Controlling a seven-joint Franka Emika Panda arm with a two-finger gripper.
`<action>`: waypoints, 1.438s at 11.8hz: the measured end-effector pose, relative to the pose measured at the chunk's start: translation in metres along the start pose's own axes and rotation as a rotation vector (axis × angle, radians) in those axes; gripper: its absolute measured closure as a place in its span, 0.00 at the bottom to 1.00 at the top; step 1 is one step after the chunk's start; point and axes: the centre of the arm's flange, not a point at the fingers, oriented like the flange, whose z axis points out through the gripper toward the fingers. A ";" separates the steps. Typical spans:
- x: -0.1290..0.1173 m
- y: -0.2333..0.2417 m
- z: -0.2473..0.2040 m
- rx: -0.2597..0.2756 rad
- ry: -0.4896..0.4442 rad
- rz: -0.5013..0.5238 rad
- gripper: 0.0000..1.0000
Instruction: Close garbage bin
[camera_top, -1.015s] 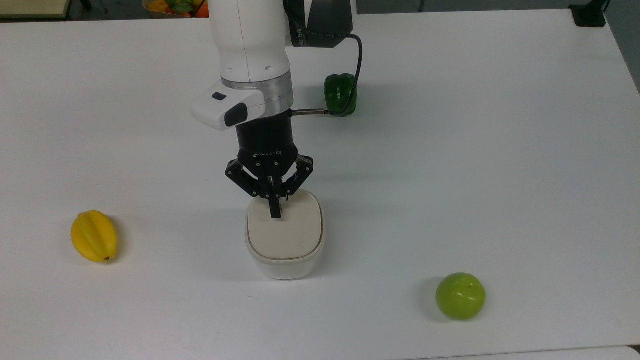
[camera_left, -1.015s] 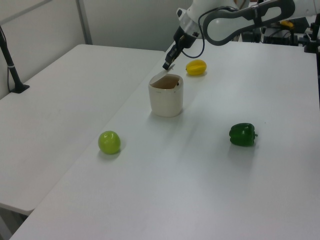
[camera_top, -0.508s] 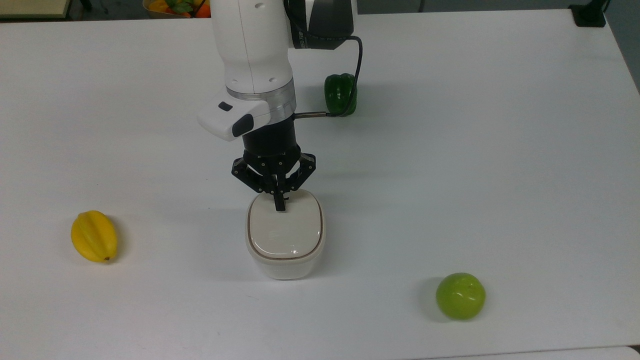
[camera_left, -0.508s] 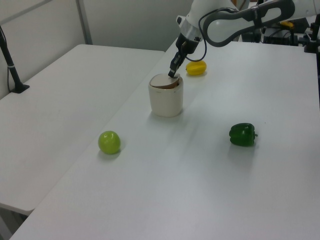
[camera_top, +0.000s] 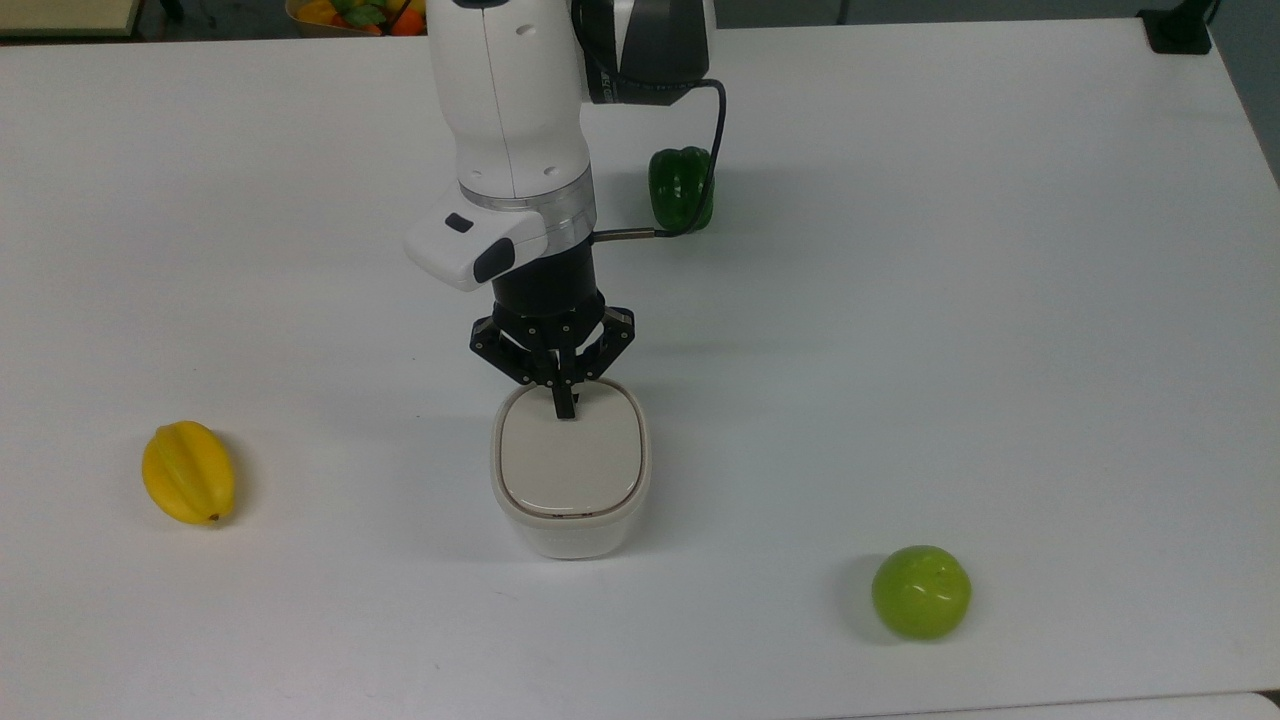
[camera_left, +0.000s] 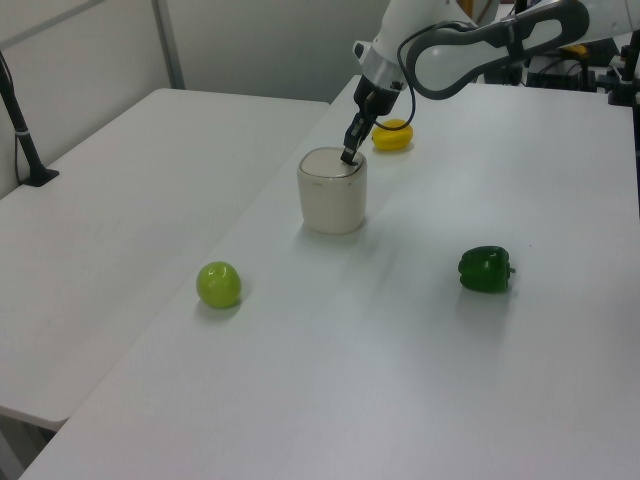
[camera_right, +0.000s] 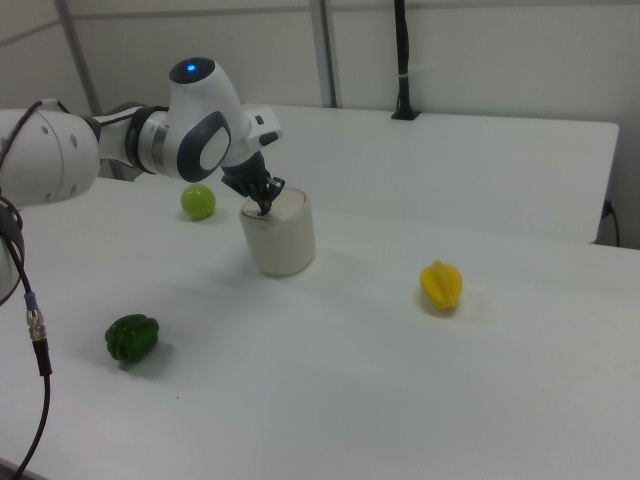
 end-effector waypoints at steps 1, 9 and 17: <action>0.000 0.000 0.000 0.000 0.000 -0.001 1.00; -0.002 -0.007 0.003 0.004 -0.007 -0.015 1.00; -0.002 -0.009 0.002 0.006 -0.005 -0.017 1.00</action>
